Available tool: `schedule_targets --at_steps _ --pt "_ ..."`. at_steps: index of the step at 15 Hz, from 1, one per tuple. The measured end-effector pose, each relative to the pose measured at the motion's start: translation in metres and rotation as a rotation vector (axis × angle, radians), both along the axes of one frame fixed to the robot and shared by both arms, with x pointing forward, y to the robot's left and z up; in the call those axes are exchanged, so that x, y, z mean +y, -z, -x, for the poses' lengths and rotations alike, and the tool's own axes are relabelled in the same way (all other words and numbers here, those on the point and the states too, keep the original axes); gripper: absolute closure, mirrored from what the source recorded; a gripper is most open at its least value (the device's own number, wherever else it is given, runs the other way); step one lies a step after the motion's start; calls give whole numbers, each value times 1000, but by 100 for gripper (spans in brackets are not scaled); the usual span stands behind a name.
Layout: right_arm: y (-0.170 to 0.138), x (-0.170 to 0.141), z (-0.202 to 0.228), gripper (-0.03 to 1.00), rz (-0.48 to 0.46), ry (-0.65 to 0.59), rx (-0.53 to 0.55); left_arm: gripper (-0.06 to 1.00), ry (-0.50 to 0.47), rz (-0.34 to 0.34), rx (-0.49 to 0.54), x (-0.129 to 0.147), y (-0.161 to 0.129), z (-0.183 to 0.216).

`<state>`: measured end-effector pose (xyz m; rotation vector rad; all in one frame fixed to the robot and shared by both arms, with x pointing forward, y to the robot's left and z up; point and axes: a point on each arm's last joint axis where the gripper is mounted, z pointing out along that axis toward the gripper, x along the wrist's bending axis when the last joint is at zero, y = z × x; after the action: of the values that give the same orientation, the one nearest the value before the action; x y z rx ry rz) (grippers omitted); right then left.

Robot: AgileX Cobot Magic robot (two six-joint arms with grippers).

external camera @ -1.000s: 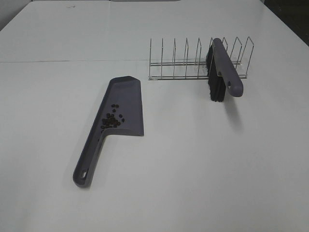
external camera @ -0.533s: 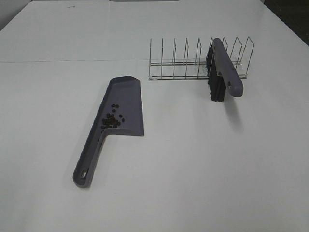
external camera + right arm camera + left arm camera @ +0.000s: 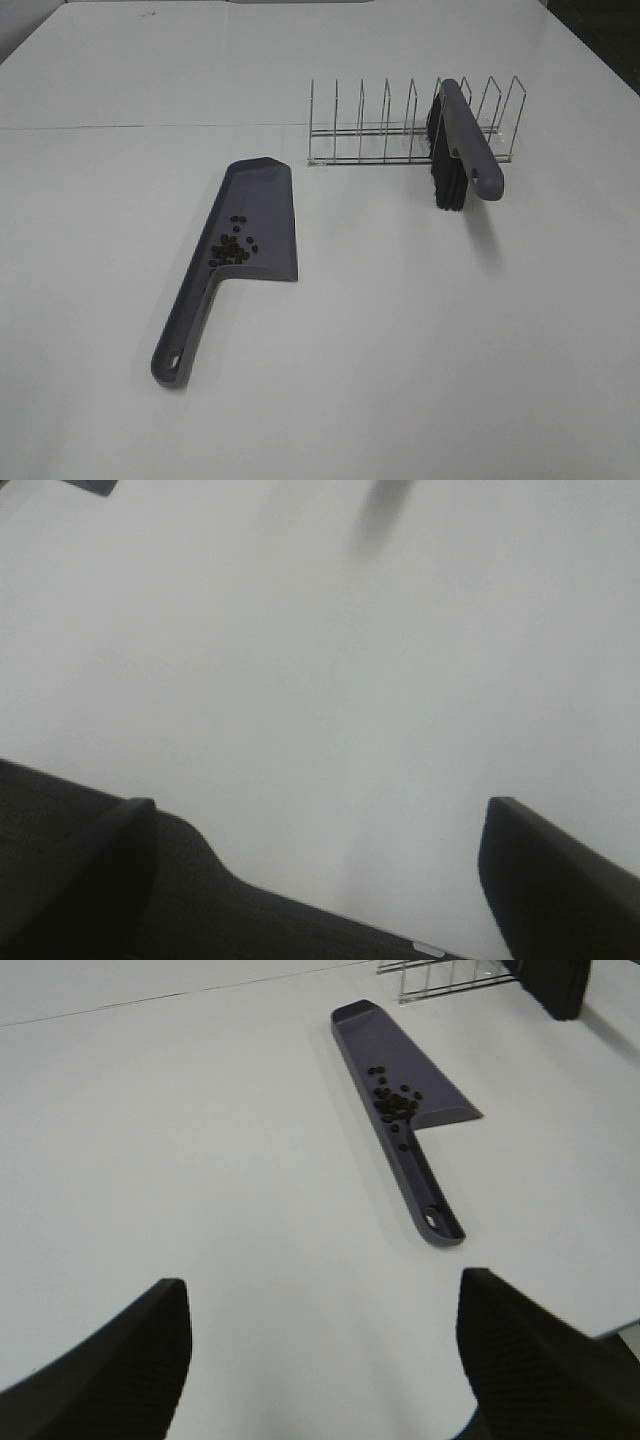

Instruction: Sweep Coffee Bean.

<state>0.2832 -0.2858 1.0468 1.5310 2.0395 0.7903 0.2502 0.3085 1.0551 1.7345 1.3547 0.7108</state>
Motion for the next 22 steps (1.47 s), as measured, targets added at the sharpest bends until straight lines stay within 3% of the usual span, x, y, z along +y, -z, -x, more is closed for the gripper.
schedule_targets --at_steps 1,4,8,10,22 --pt "-1 -1 2 20 -4 18 -13 24 -30 0 0 0 0 0" --pt "-5 -6 18 20 -16 136 -130 24 -266 0 0 3 0 3" --pt "-7 -6 47 20 -26 188 -320 24 -408 7 -27 4 0 9" --pt "-7 -5 51 20 -29 187 -341 24 -408 20 -81 4 0 17" --pt "-7 -5 51 20 -29 187 -342 24 -408 17 -84 4 1 18"
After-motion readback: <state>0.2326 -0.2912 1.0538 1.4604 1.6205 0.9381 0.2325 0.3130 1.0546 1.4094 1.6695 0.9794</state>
